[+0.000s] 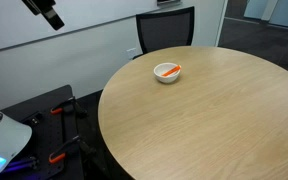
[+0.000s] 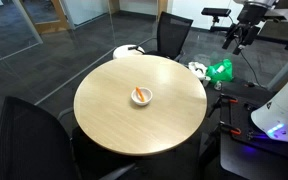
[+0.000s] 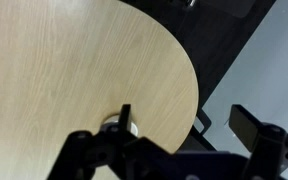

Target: Take the marker out of the bowl and put it on the table

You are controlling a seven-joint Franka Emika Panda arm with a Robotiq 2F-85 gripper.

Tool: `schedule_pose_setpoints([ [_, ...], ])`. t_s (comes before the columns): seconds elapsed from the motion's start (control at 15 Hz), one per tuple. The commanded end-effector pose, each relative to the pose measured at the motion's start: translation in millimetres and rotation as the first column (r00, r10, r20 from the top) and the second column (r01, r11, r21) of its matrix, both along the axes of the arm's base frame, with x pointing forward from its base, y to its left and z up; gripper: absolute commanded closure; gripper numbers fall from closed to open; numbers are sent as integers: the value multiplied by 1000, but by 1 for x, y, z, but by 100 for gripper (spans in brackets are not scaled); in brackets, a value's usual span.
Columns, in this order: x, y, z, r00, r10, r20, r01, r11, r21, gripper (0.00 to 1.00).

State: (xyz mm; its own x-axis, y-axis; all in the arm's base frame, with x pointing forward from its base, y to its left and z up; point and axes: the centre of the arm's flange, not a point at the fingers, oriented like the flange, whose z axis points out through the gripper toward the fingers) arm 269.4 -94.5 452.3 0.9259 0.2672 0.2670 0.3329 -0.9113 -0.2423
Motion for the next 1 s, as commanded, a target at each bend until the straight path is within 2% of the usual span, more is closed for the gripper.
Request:
schedule_pose_setpoints([
  [0.0,0,0,-1,1000,0,-1,0,1000,0,0],
  [0.47,8,8,3,999,-26,19,26,1000,-15,0],
  [0.73,28,29,14,995,-63,77,66,997,-40,0],
  [0.93,52,49,18,986,-130,109,137,989,-56,0],
])
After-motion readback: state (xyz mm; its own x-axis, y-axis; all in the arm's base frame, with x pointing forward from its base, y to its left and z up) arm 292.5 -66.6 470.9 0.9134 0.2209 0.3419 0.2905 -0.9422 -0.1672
